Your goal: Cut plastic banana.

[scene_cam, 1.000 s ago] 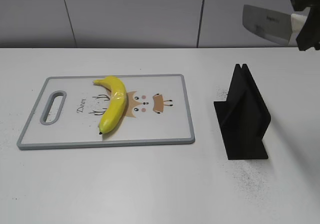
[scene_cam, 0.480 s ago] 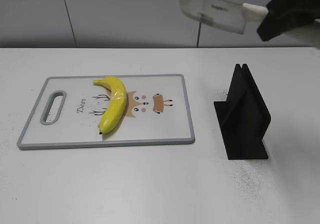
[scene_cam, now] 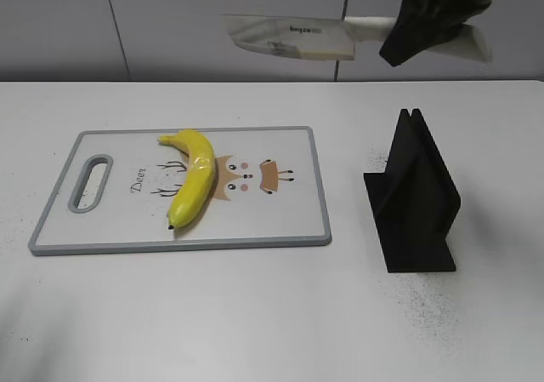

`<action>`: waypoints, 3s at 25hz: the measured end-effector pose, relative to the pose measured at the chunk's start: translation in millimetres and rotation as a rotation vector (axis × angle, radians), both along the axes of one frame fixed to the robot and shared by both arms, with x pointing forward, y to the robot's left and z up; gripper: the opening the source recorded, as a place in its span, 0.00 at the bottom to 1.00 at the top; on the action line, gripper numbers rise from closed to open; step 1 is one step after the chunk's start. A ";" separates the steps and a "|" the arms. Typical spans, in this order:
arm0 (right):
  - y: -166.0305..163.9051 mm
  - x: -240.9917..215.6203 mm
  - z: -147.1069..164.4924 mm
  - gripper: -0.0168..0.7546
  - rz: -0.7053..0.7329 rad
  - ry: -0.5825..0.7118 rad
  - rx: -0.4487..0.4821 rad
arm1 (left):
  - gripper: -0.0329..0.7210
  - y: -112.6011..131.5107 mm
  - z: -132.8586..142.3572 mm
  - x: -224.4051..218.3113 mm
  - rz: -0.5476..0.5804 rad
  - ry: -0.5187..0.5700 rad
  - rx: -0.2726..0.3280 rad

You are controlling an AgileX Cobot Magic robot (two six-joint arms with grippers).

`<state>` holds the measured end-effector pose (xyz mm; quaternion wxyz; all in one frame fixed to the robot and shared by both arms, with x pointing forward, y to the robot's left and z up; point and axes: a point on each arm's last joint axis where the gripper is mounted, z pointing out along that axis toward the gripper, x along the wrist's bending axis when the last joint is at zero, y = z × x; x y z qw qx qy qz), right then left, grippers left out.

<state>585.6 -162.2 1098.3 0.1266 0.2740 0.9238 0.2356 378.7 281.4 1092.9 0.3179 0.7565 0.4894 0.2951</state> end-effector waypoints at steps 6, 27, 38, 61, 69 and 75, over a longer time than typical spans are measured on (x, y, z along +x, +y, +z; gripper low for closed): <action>14.6 28.0 -15.1 0.23 0.149 -0.001 -0.033 | 0.78 -9.3 16.5 71.2 -0.190 0.081 0.096; 111.0 55.1 -61.2 0.23 0.624 -0.043 0.010 | 0.75 -88.1 -15.6 201.6 -0.897 0.192 0.298; 111.4 55.5 -63.6 0.23 0.629 -0.037 0.009 | 0.59 -90.3 -45.7 226.1 -0.850 0.189 0.325; 108.8 64.8 -82.6 0.23 0.578 -0.004 -0.028 | 0.06 -94.5 -76.2 237.7 -0.883 0.243 0.333; 103.9 72.8 -120.2 0.23 0.540 0.089 -0.139 | 0.06 -109.0 -118.1 251.4 -0.889 0.279 0.332; 103.7 80.9 -176.4 0.23 0.540 0.192 -0.190 | 0.07 -117.4 -165.2 262.9 -0.886 0.335 0.324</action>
